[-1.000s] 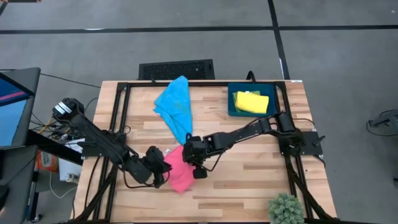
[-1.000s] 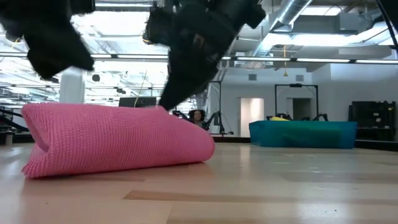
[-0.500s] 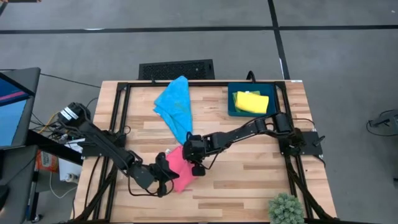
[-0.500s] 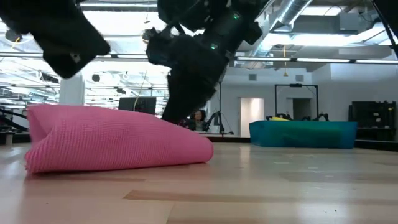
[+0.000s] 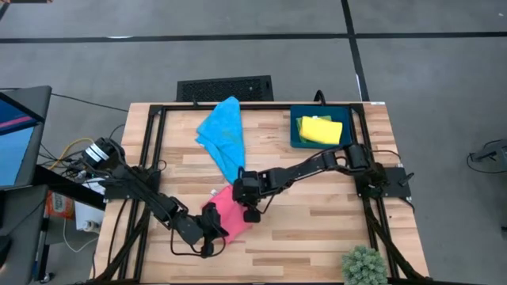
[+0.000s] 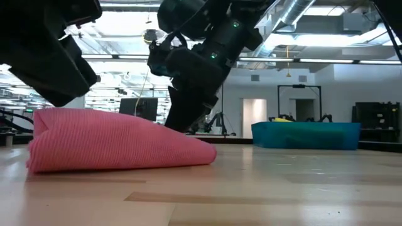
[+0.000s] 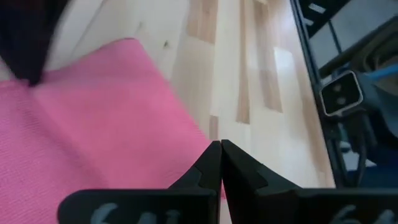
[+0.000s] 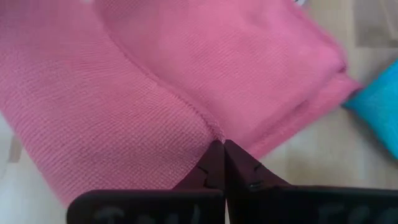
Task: Fold microfiber towels
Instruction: Fold the pink microfiber towel
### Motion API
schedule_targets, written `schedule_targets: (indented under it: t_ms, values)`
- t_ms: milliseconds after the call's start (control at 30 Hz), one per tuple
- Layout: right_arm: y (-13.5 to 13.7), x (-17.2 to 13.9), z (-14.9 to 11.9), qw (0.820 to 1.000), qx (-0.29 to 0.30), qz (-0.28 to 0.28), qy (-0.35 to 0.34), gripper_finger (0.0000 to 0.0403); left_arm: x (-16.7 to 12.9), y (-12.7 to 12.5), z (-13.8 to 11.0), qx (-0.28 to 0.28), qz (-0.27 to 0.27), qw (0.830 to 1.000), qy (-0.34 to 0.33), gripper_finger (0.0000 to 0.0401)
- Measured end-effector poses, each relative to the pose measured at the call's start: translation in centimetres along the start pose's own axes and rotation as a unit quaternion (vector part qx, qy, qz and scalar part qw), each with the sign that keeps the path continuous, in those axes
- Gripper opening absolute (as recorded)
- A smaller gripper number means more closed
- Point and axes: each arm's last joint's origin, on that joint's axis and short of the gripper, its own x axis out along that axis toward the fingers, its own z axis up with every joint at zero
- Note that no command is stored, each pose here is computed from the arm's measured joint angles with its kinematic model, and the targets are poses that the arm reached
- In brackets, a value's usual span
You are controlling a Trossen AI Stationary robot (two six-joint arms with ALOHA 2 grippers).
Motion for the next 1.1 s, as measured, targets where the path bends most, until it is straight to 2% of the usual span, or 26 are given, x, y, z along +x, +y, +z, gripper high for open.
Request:
schedule_targets:
  t_ms: [167,433,567,800,967,1100]
  values:
    - [-0.6,-0.1,0.2,1.0,0.006,-0.001,-0.008,0.0012,0.5,0.2,-0.8,0.019,-0.013,0.999,0.046,0.0]
    - [0.0,-0.3,-0.2,1.0,0.008,0.004,0.013,0.0033,0.7,0.9,-1.6,-0.001,0.022,0.997,0.069,0.0]
    - [0.3,-2.2,0.3,1.0,0.015,0.009,0.011,0.0045,0.7,1.0,-1.7,-0.002,0.023,0.997,0.071,0.0]
    - [1.0,-5.2,1.9,0.998,0.029,0.006,-0.051,0.0049,0.7,0.9,-1.7,-0.01,0.02,0.997,0.073,0.0]
    - [2.1,-4.9,1.7,0.998,0.023,0.005,-0.05,0.0049,0.7,0.9,-1.7,-0.01,0.02,0.997,0.073,0.0]
    - [3.1,-3.4,1.2,0.999,0.008,0.011,-0.041,0.0049,0.7,0.8,-1.7,-0.021,0.015,0.997,0.072,0.0]
